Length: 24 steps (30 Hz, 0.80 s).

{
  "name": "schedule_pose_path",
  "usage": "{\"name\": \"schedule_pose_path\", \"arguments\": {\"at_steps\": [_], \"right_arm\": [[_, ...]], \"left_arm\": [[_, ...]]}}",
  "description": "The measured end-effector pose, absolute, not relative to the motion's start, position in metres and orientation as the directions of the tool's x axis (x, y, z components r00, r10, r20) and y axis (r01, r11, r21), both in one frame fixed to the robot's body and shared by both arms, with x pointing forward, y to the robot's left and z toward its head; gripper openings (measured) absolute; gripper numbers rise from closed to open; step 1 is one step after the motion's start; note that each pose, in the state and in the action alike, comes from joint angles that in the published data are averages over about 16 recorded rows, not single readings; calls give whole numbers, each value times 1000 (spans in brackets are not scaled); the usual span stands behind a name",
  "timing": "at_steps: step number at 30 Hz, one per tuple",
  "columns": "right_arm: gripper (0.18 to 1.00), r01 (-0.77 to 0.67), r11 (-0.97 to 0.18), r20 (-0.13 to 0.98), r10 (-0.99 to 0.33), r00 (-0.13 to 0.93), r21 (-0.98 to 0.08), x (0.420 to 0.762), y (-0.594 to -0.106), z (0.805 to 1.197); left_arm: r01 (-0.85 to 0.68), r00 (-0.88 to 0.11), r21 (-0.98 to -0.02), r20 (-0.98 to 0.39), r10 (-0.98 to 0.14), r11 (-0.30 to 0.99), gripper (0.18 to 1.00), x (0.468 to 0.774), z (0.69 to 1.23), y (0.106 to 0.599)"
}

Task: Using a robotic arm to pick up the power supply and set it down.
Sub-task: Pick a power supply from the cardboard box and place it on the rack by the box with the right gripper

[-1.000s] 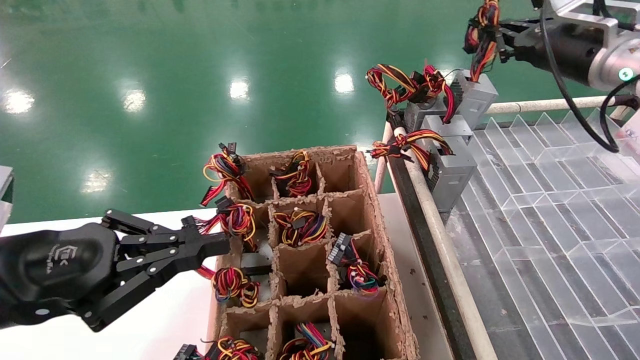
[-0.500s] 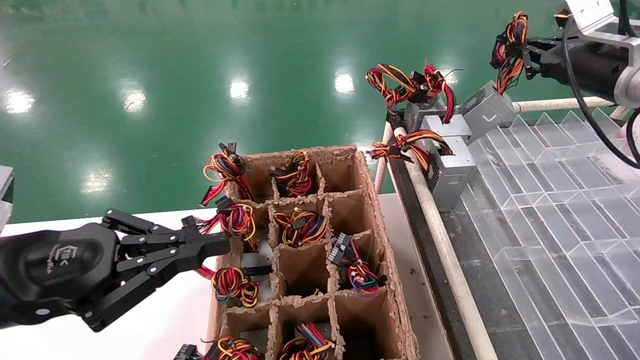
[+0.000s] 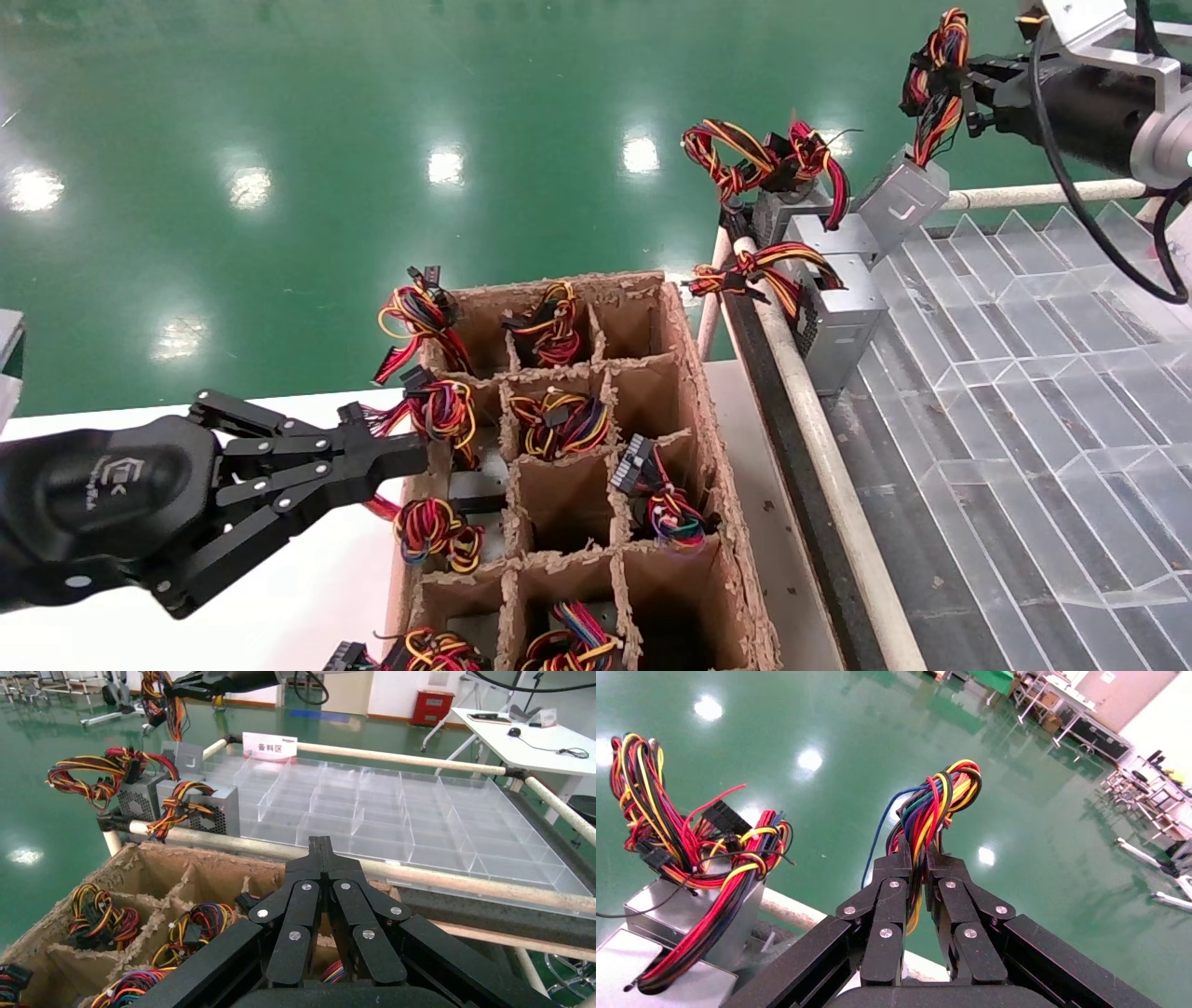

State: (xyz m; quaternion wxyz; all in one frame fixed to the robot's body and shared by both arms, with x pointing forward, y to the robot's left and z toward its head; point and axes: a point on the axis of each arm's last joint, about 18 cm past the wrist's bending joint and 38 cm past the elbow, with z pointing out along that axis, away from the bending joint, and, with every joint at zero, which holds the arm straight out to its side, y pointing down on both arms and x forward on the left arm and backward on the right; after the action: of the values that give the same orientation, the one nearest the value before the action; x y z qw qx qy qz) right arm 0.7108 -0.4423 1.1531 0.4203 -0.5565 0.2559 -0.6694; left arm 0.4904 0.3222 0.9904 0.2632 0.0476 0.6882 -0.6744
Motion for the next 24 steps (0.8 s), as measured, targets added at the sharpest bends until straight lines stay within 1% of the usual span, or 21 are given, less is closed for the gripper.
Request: {"name": "schedule_pose_path", "arguments": {"at_steps": [16, 20, 24], "right_arm": [[208, 281, -546, 558, -829, -45, -789, 709, -441, 1161], [208, 282, -573, 586, -809, -42, -770, 710, -436, 1162], [208, 271, -632, 646, -762, -45, -726, 712, -429, 1163]], "left_arm": [[421, -857, -903, -426, -290, 86, 191, 490, 990, 322], [421, -857, -903, -426, -290, 86, 191, 490, 990, 322], [421, -857, -903, -426, -290, 86, 191, 490, 990, 322]]}}
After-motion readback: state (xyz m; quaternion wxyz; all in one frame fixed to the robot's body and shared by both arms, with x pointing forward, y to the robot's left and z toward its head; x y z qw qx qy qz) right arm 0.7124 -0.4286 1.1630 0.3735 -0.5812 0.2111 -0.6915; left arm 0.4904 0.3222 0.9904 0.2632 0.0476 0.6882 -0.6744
